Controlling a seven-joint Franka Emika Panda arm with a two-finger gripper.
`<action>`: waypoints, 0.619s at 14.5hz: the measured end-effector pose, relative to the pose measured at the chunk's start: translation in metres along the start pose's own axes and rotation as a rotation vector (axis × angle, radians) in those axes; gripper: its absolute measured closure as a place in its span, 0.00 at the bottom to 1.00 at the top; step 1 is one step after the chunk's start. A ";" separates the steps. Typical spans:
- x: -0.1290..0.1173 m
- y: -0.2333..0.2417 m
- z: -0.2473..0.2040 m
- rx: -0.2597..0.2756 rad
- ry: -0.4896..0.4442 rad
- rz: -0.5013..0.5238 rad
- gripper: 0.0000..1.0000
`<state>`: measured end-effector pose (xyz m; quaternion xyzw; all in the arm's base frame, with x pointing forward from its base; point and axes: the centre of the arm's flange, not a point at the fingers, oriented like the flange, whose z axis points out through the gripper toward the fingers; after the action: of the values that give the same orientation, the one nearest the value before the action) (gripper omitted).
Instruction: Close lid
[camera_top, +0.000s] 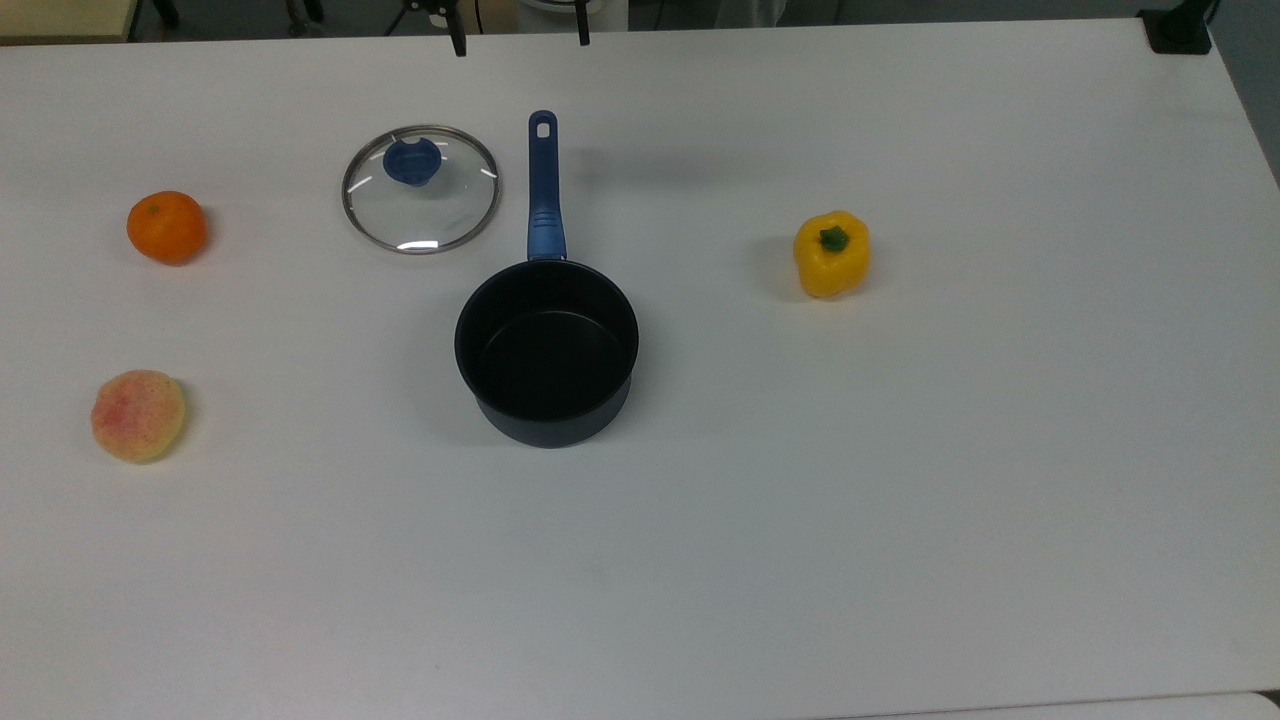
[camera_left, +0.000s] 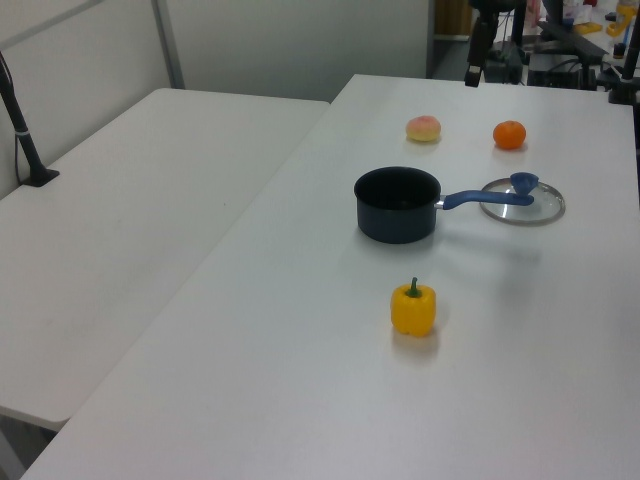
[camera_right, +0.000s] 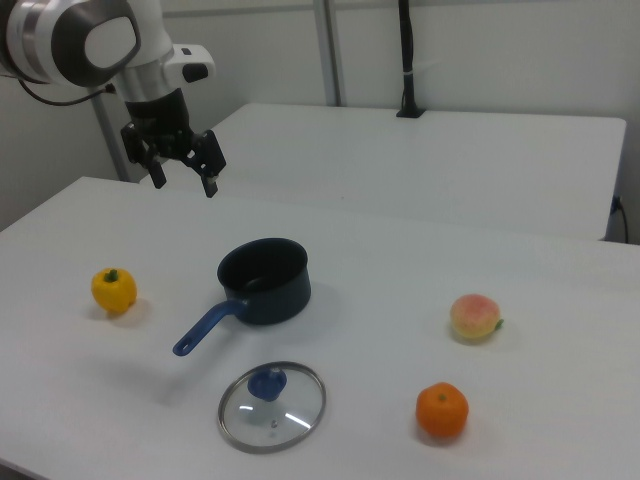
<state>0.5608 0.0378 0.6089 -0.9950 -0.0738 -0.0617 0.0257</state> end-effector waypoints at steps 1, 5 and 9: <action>-0.001 0.000 -0.001 0.001 -0.004 0.000 0.00; -0.003 -0.002 -0.001 0.002 -0.014 -0.003 0.00; -0.003 -0.002 -0.001 0.002 -0.014 -0.004 0.00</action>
<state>0.5575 0.0397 0.6096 -0.9953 -0.0760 -0.0545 0.0260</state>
